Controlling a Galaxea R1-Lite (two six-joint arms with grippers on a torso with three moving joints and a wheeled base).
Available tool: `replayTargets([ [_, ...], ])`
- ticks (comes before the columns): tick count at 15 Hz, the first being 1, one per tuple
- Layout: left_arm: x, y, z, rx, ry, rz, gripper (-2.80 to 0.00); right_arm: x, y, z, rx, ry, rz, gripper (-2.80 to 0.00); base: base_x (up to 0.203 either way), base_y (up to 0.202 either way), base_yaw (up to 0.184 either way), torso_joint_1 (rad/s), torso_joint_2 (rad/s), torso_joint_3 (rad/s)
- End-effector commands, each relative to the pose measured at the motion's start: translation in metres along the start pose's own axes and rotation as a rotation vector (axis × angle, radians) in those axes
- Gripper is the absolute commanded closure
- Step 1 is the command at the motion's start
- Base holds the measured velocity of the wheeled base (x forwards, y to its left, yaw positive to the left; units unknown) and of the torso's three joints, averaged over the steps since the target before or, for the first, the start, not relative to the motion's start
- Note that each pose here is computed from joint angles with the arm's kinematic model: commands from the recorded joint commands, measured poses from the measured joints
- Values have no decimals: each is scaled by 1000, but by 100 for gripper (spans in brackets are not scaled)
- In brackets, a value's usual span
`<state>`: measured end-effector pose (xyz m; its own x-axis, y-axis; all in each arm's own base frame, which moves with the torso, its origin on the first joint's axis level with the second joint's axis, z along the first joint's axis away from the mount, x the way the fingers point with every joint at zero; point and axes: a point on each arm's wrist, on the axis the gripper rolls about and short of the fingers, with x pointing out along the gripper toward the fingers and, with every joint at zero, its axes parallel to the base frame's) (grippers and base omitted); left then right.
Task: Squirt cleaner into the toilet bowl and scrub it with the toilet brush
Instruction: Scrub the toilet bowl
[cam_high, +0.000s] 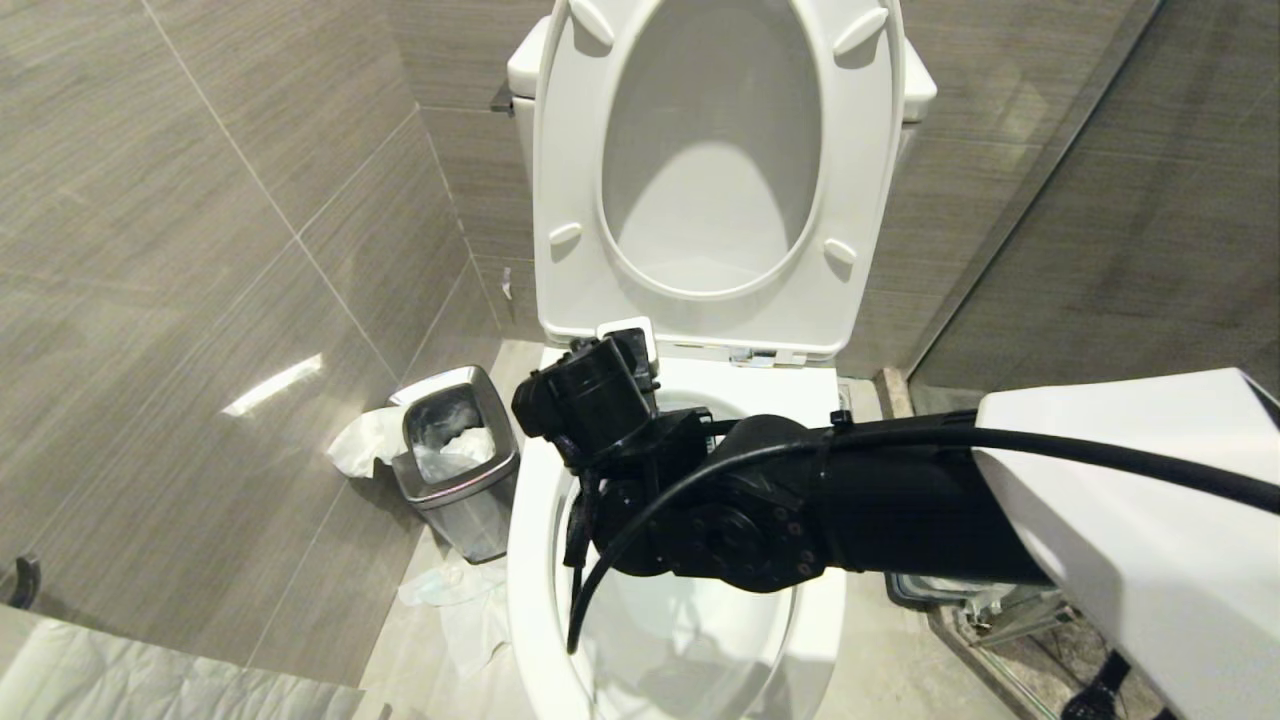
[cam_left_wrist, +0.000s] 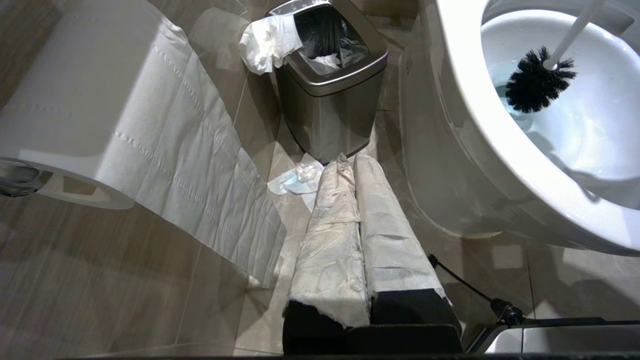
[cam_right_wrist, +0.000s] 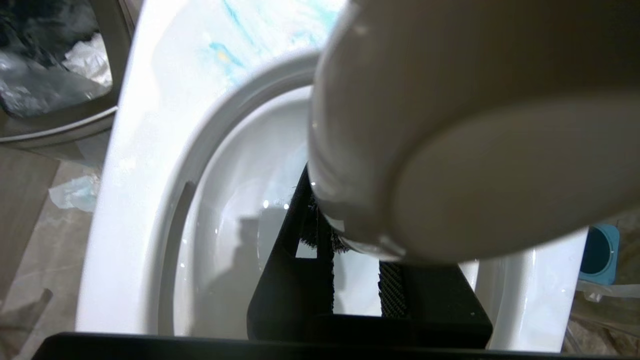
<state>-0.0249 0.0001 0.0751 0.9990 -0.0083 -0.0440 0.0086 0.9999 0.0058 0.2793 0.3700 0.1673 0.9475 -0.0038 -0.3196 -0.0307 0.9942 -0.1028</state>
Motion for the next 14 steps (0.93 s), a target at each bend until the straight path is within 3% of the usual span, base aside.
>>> replayTargets([
  [1,0,0,0,0,2,1,0,7,3,-9,-14,12,-14,0,0,0,0,0,0,0],
  [5,0,0,0,0,2,1,0,-11,-12,22,29,-32,-1,0,0,0,0,0,0,0],
  [9,0,0,0,0,0,1,0,-52,-50,67,66,-64,15,0,0,0,0,0,0,0],
  [14,0,0,0,0,2,1,0,-99,-98,99,8,-7,82,0,0,0,0,0,0,0],
])
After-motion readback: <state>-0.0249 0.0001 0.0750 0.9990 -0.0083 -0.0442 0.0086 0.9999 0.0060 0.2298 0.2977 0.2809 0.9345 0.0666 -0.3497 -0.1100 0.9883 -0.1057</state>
